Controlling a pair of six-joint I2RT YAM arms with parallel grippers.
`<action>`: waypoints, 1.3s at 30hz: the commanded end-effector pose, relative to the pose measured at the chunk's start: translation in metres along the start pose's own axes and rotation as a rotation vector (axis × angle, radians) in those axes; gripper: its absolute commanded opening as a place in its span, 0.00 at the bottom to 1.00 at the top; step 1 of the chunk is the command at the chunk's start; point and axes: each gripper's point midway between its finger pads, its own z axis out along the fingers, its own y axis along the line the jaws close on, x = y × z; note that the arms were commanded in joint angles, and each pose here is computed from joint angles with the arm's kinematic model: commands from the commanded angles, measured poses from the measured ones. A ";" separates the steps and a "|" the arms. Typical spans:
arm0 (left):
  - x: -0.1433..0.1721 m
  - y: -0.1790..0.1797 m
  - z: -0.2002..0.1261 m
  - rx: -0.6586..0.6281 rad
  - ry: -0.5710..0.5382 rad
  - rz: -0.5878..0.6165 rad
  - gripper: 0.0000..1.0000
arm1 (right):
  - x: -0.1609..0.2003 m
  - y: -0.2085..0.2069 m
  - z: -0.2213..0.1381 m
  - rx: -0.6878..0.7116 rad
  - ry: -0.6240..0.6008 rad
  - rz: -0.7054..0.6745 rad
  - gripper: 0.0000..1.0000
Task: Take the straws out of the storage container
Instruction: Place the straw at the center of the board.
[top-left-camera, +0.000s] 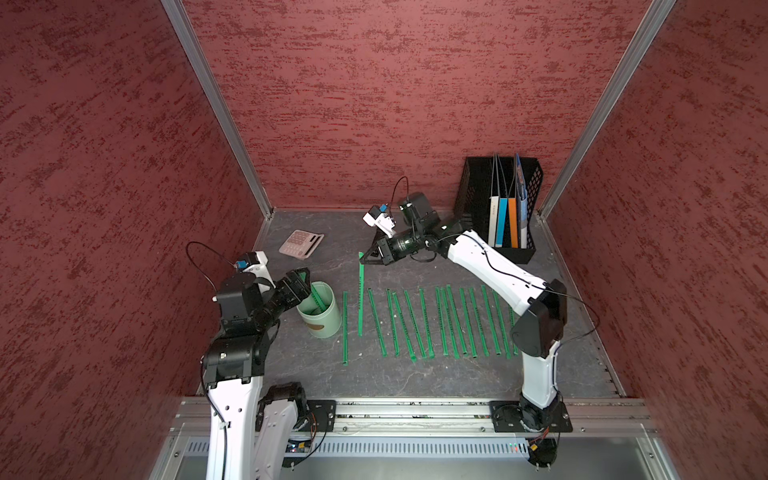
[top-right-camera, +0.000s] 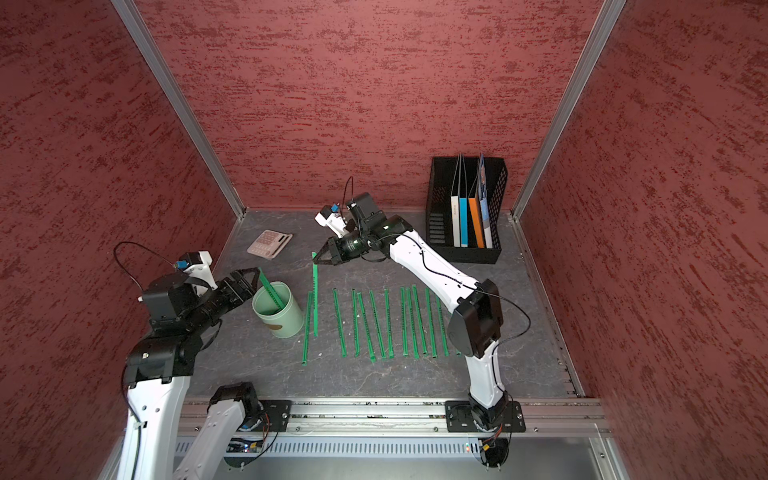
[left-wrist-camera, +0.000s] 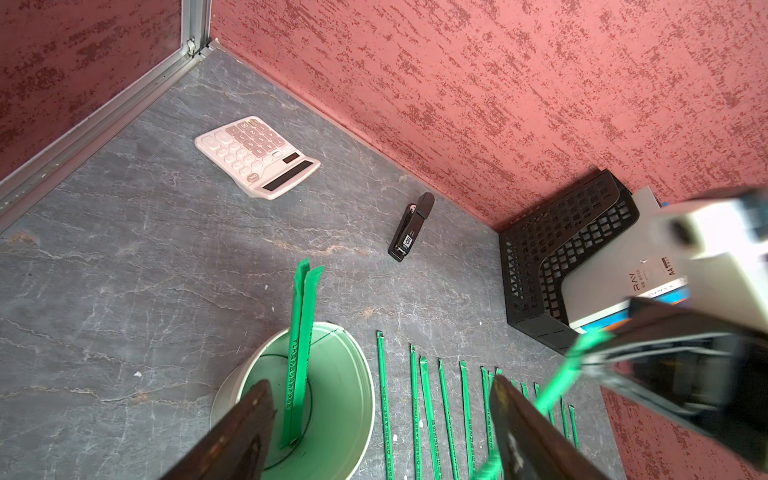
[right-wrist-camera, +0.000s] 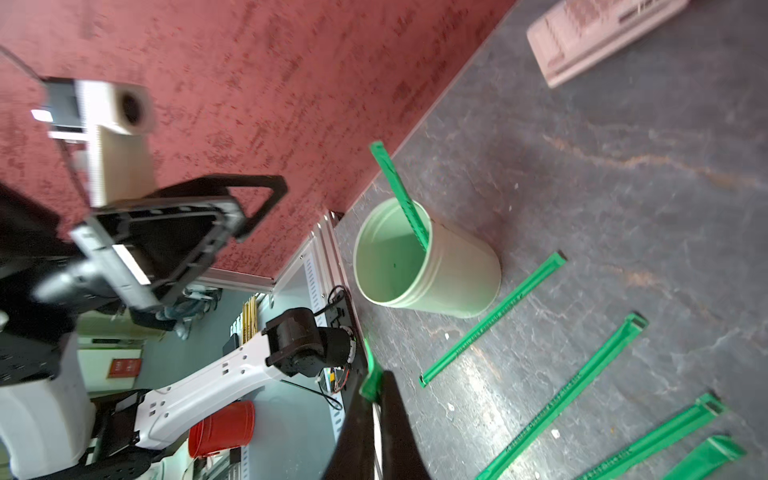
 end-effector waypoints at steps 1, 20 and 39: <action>-0.002 0.000 -0.001 -0.001 -0.006 0.009 0.81 | 0.021 -0.030 0.022 0.017 0.079 0.087 0.00; 0.002 0.003 0.006 -0.003 0.021 0.003 0.81 | 0.057 -0.107 0.077 0.076 0.214 0.203 0.00; 0.047 0.028 0.045 -0.067 0.271 -0.072 0.80 | 0.031 -0.047 0.015 0.151 0.028 0.019 0.36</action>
